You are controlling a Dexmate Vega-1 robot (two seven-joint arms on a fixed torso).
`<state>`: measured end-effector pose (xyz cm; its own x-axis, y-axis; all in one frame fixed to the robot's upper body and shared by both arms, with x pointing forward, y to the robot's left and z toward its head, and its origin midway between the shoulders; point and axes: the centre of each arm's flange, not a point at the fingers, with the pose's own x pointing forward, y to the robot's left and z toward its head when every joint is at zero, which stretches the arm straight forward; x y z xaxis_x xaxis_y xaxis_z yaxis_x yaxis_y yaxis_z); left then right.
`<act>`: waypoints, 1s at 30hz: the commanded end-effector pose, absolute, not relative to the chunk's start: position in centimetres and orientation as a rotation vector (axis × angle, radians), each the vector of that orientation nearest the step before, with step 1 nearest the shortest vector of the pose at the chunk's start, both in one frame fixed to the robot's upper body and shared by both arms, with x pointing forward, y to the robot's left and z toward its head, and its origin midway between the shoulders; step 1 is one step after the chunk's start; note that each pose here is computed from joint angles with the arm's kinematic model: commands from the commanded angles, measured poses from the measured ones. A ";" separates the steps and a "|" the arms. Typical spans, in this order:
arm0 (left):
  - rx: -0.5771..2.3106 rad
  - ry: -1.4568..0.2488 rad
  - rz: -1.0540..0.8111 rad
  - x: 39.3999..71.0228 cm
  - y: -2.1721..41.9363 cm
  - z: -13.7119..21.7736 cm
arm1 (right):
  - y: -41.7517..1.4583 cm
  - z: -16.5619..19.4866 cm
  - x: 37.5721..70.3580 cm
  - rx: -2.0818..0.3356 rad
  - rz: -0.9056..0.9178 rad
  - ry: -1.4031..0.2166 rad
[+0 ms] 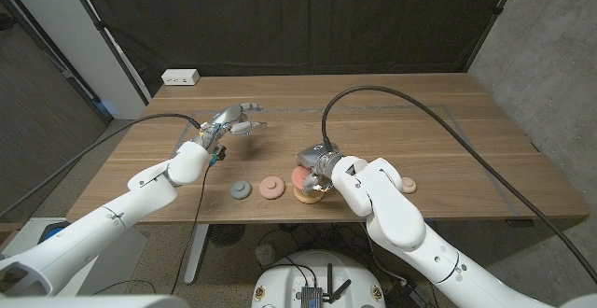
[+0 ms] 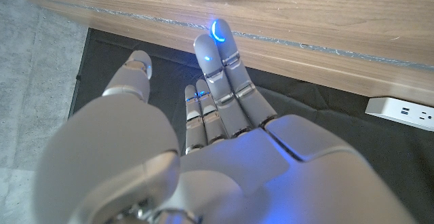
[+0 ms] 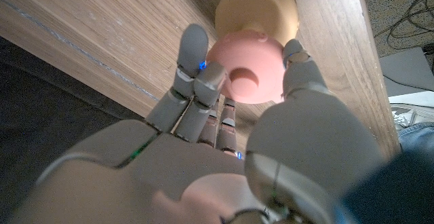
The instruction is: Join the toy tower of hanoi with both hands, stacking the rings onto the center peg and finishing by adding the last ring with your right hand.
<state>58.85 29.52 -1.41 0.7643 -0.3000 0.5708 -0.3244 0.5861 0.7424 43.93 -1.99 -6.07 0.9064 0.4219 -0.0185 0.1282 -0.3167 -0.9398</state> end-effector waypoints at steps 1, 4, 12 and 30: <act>0.964 -0.738 0.015 58.9 29.4 -1.6 | -1.2 -6.4 44.4 -1.903 0.331 -0.399; 0.964 -0.736 0.019 58.9 29.5 -1.7 | -1.3 -6.6 44.5 -1.904 0.336 -0.388; 0.963 -0.734 0.020 58.8 29.6 -1.8 | -1.4 -7.0 44.9 -1.924 0.316 -0.373; 0.968 -0.721 0.013 59.4 29.8 -1.9 | -1.5 -7.5 46.1 -1.921 0.342 -0.334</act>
